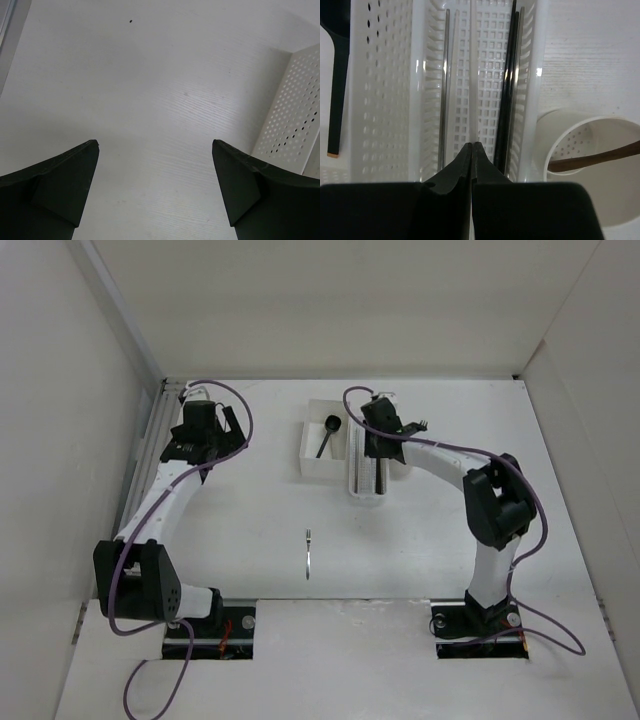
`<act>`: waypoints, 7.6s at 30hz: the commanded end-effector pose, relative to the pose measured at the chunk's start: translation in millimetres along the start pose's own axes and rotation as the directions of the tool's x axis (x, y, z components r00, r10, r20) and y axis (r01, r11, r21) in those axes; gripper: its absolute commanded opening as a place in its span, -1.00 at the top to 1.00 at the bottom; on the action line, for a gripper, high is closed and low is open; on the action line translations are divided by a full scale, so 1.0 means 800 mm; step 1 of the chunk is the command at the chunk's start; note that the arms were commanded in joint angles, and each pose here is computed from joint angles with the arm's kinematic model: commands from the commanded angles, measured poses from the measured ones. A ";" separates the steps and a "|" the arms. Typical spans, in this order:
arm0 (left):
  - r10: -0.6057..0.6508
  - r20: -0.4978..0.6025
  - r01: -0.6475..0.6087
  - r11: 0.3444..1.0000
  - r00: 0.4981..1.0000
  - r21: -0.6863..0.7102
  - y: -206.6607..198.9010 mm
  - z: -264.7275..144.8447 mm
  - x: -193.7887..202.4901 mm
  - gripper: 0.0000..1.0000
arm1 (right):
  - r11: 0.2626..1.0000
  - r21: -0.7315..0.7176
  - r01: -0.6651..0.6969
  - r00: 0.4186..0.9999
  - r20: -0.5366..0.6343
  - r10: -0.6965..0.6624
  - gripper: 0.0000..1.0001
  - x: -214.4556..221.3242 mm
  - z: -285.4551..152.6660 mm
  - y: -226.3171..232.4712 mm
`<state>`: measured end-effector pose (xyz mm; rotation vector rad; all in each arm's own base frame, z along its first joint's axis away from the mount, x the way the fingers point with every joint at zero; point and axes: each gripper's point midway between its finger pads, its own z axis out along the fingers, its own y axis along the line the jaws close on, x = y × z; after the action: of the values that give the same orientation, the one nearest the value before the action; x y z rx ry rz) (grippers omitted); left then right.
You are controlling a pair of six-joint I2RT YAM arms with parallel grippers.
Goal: Sort the eating utensils into containers
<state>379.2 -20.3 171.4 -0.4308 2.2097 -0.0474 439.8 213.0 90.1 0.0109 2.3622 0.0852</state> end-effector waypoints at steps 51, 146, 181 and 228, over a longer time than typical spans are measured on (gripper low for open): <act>-0.039 0.133 0.028 0.996 0.990 0.087 -0.019 -0.047 -0.037 -0.89 | 0.920 -0.294 0.258 0.887 -0.305 -0.346 -0.03 0.310 -0.179 0.225; -0.031 0.130 0.025 0.999 0.991 0.047 -0.008 -0.038 -0.036 -0.92 | 0.991 -0.111 0.076 0.968 0.246 -0.047 1.00 -0.008 -0.200 0.105; -0.015 0.052 0.019 0.996 0.999 -0.083 0.029 0.010 -0.029 -0.92 | 0.954 0.238 -0.182 0.930 0.358 0.088 1.00 -0.065 -0.032 -0.102; 0.049 0.182 0.016 0.942 0.982 -0.337 0.149 -0.006 -0.168 -0.93 | 0.823 0.328 -0.465 0.850 0.427 0.310 -0.65 -0.219 -0.135 -0.476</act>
<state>409.5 136.1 232.6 -0.5971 2.0812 0.3976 488.9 -169.9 235.0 0.6873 2.0162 -0.1777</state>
